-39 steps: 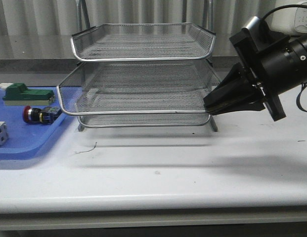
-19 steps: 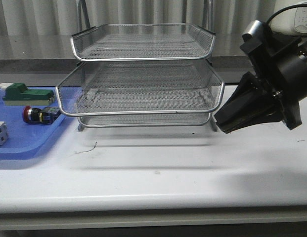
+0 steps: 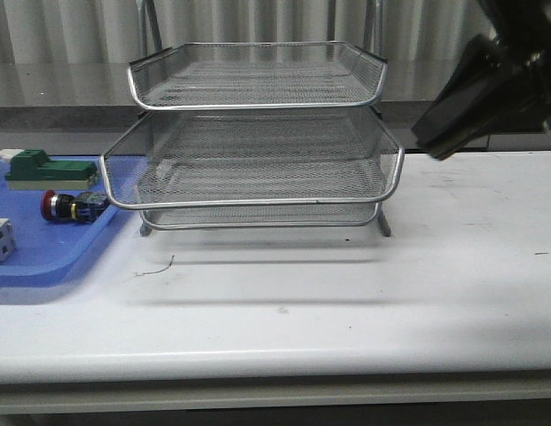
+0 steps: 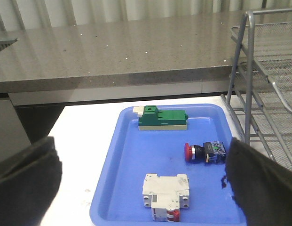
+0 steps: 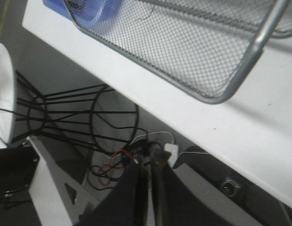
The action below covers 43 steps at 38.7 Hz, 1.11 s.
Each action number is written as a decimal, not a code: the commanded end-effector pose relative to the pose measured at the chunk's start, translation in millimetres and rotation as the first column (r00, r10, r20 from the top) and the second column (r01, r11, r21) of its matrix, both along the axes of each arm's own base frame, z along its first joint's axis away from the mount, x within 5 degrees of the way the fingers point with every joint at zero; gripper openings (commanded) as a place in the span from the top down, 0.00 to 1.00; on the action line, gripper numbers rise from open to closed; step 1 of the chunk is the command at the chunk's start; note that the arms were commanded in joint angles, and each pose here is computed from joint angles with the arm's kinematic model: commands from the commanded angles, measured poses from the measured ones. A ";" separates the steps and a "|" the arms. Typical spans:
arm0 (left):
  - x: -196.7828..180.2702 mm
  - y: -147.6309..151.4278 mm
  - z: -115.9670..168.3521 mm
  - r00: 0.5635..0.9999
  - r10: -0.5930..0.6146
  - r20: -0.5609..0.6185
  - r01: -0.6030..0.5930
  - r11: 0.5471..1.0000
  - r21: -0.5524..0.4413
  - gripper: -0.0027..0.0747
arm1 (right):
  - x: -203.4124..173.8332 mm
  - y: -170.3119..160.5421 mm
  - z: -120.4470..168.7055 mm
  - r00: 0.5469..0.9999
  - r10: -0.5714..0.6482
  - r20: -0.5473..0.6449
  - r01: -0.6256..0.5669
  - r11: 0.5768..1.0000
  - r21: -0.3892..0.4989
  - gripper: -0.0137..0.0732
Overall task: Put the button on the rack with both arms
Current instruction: 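Release the tier and withdraw the right gripper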
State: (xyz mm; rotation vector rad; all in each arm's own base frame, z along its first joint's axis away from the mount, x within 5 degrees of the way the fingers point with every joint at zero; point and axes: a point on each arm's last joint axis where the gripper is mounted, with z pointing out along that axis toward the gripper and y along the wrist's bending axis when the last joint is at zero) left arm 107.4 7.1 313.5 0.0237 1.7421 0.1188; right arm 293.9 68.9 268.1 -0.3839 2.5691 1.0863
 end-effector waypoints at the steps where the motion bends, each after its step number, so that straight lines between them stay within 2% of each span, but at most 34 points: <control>1: 1.9 0.1 16.2 0.995 0.001 0.098 -0.001 1.000 -0.002 0.10 | -8.9 -4.7 49.7 0.991 -0.039 0.129 0.046 0.997 -0.054 0.87; 7: 1.9 0.1 16.2 0.995 0.001 0.098 -0.001 1.000 -0.002 0.10 | -20.7 -16.0 82.7 0.968 -0.106 0.229 0.147 0.974 -0.172 0.91; 11: 1.9 0.1 16.2 0.995 0.001 0.098 -0.001 1.000 -0.002 0.10 | -30.0 -25.2 93.4 0.942 -0.158 0.295 0.237 0.937 -0.255 0.91; 15: 1.9 0.1 16.2 0.995 0.001 0.098 -0.001 1.000 -0.002 0.10 | -42.6 -36.3 103.6 0.904 -0.192 0.381 0.347 0.850 -0.397 0.91; 19: 1.9 0.1 16.2 0.995 0.001 0.098 -0.001 1.000 -0.002 0.10 | -59.1 -37.1 110.7 0.860 -0.204 0.468 0.432 0.780 -0.454 0.91; 22: 1.9 0.1 16.2 0.995 0.001 0.098 -0.001 1.000 -0.002 0.10 | -75.9 -34.6 111.3 0.819 -0.193 0.540 0.468 0.769 -0.435 0.91; 27: 1.9 0.1 16.2 0.995 0.001 0.098 -0.001 1.000 -0.002 0.10 | -103.1 -33.4 103.2 0.737 -0.190 0.648 0.506 0.792 -0.343 0.91; 28: 1.9 0.1 16.2 0.995 0.001 0.098 -0.001 1.000 -0.002 0.10 | -109.8 -34.1 103.6 0.710 -0.194 0.677 0.518 0.795 -0.315 0.91; 35: 1.9 0.1 16.2 0.995 0.001 0.098 -0.001 1.000 -0.002 0.10 | -152.2 -41.9 77.1 0.591 -0.220 0.776 0.563 0.802 -0.202 0.91; 43: 1.9 0.1 16.2 0.995 0.001 0.098 -0.001 1.000 -0.002 0.10 | -202.5 -50.6 41.4 0.496 -0.252 0.831 0.581 0.807 -0.102 0.91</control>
